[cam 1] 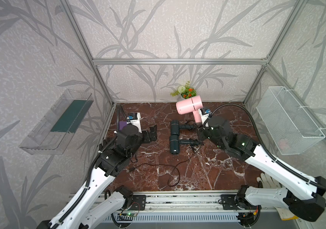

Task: Wrap the cord around the hair dryer
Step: Pick up the hair dryer from the center of the board.

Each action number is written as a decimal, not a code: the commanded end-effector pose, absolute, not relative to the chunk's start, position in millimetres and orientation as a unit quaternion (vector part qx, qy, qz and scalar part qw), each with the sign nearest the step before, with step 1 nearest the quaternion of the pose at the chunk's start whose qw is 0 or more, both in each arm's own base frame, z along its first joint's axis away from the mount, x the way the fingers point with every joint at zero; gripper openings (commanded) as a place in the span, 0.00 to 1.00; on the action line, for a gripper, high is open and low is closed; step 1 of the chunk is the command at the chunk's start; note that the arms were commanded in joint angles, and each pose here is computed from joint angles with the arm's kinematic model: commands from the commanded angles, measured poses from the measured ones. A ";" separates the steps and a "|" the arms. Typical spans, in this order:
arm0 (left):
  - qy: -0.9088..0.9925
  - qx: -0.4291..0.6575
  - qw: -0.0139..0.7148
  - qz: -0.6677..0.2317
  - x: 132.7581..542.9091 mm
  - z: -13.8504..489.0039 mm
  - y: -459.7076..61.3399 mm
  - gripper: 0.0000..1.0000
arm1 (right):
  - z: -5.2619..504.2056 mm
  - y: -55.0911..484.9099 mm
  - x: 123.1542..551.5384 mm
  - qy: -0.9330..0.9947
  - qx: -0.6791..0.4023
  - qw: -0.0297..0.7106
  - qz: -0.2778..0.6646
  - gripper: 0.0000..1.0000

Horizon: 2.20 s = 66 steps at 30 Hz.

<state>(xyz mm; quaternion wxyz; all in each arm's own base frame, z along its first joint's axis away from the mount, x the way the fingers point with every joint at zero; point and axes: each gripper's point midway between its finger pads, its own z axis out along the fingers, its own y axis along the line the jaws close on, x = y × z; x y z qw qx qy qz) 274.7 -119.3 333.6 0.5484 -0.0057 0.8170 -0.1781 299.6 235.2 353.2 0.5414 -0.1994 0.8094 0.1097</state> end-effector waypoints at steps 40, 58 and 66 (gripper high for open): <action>0.781 0.291 0.409 -0.372 248.0 325.9 -243.3 0.88 | 355.5 313.1 271.6 0.519 -0.627 0.566 0.128 0.00; 0.797 0.261 0.435 -0.328 256.7 326.6 -226.1 0.00 | 371.8 312.4 271.6 0.522 -0.602 0.591 0.125 0.53; 0.748 0.184 0.573 -0.281 265.6 398.7 -184.8 0.00 | 389.8 256.7 276.3 0.601 -0.432 0.639 0.207 0.89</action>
